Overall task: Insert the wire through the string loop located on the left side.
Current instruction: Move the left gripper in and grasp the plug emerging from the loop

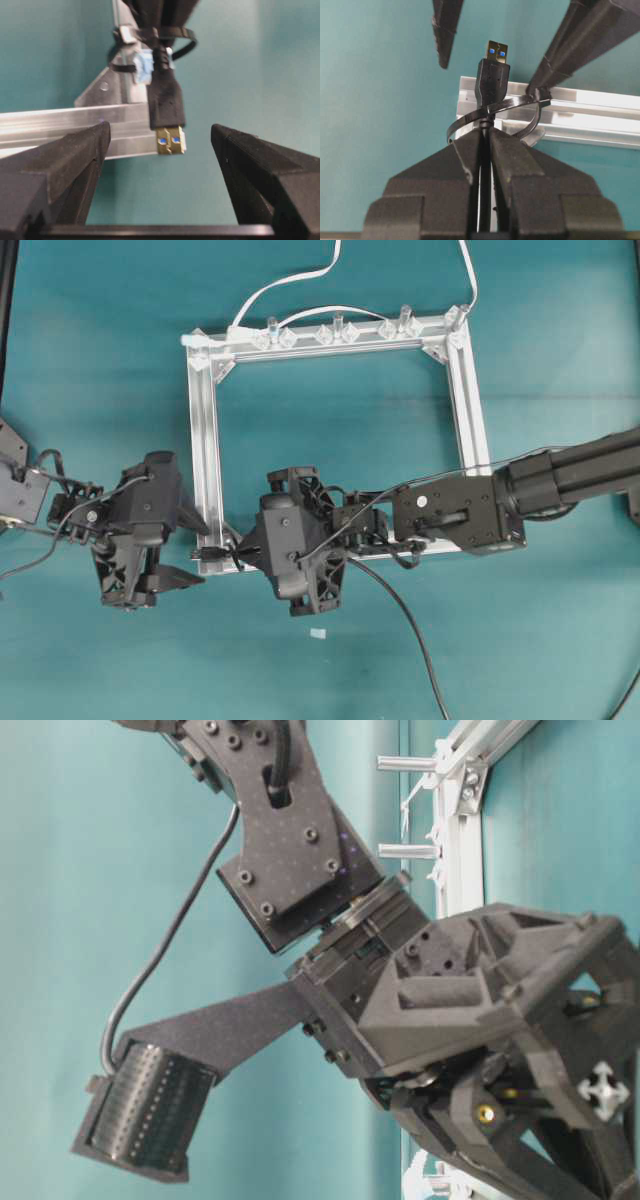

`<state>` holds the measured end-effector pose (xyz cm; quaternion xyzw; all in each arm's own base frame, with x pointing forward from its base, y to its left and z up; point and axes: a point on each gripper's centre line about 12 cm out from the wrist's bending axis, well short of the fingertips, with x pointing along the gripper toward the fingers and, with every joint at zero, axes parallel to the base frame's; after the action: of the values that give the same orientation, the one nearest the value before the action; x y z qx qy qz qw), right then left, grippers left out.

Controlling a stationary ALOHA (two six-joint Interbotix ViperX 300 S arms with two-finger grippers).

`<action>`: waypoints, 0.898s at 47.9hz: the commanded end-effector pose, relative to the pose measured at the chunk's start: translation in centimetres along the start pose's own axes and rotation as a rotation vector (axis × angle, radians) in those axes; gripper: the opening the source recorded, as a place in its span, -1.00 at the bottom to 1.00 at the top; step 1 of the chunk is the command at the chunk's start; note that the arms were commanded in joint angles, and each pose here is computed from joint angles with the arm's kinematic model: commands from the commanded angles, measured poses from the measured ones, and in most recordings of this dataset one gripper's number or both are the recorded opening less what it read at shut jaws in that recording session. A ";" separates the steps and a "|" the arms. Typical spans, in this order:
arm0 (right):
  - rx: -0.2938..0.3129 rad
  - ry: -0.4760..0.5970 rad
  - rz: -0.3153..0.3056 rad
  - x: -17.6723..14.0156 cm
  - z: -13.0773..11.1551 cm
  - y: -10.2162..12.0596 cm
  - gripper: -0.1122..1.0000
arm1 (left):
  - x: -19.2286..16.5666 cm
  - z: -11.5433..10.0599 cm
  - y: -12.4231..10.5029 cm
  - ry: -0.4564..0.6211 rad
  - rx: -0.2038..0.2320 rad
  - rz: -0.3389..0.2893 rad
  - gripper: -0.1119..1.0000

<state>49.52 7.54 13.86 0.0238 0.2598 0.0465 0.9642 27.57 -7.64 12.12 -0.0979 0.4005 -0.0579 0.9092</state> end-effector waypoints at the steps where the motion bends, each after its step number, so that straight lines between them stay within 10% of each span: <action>1: -0.003 -0.053 0.004 -0.5 2.0 0.2 -0.67 | 0.0 1.6 -0.1 -0.046 -0.019 -0.004 0.70; 21: -0.003 -0.053 0.004 -0.5 2.0 0.2 -0.67 | 1.2 2.3 -0.1 -0.040 -0.019 0.002 0.62; 33: 0.000 -0.049 0.004 -0.5 1.9 0.2 -0.67 | 0.7 2.4 -0.3 -0.052 -0.017 -0.004 -0.46; 43: 0.007 -0.038 0.003 -0.5 1.5 0.1 -0.67 | 0.6 2.4 -0.5 -0.052 -0.011 -0.009 -0.45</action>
<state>49.53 7.46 13.84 0.0269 0.2607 0.0451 0.9640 29.41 -7.66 12.39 -0.1016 0.3928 -0.0527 0.9125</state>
